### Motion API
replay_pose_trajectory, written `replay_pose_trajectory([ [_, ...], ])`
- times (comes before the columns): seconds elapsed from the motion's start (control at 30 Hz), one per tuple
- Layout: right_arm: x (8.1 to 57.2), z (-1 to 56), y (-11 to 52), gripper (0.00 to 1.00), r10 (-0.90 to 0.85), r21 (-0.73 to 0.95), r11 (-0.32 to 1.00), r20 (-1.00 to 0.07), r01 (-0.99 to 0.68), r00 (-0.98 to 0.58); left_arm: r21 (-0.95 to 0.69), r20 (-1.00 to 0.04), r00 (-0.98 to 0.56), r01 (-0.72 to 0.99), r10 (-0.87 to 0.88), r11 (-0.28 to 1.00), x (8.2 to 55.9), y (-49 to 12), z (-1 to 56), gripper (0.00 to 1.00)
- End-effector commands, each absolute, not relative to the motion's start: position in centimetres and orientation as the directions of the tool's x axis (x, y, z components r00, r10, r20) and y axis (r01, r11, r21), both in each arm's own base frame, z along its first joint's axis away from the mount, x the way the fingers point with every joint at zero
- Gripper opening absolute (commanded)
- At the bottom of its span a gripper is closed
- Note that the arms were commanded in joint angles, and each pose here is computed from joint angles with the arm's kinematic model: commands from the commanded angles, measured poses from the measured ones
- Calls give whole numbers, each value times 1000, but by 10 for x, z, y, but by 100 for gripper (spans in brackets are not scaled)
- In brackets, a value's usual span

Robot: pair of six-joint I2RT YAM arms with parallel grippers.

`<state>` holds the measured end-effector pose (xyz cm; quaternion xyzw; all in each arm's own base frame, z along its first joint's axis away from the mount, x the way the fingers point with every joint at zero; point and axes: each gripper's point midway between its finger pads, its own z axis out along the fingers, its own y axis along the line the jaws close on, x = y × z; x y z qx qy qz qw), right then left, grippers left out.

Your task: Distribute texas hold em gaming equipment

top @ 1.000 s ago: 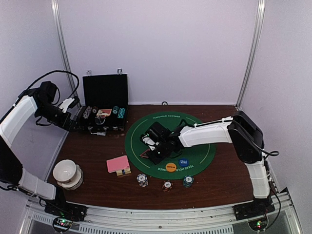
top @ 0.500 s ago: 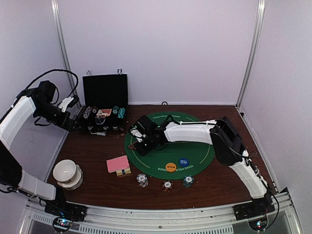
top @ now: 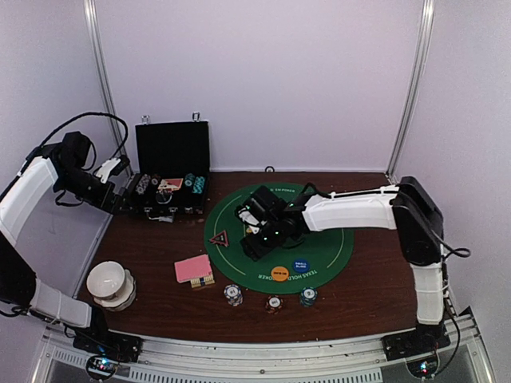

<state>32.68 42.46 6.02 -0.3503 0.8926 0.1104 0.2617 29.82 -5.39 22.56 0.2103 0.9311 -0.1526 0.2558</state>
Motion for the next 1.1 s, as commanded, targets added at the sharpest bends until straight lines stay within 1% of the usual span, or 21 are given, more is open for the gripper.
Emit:
replay_pose_trajectory([
  [0.0, 312, 90, 395, 73, -495, 11, 783, -593, -621, -635, -175, -577, -752, 494, 317, 852, 295, -57, 241, 98],
  [0.1, 292, 80, 373, 76, -494, 9, 800, -555, -600, -669, -175, -577, -750, 500, 323, 848, 294, -58, 243, 98],
  [0.2, 275, 71, 360, 76, -489, 18, 811, -528, -585, -694, -173, -580, -745, 508, 329, 844, 291, -59, 246, 98],
  [0.4, 255, 51, 351, 68, -479, 26, 829, -482, -558, -734, -173, -594, -734, 516, 329, 839, 288, -61, 251, 98],
  [0.6, 247, 36, 353, 62, -483, 25, 831, -461, -555, -744, -176, -600, -730, 520, 328, 836, 286, -62, 255, 98],
  [0.97, 241, 19, 340, 56, -463, 11, 857, -425, -516, -778, -188, -609, -725, 526, 322, 830, 287, -65, 258, 98],
  [1.07, 238, 15, 338, 53, -453, 19, 862, -417, -506, -788, -188, -610, -725, 526, 322, 830, 288, -65, 259, 97],
])
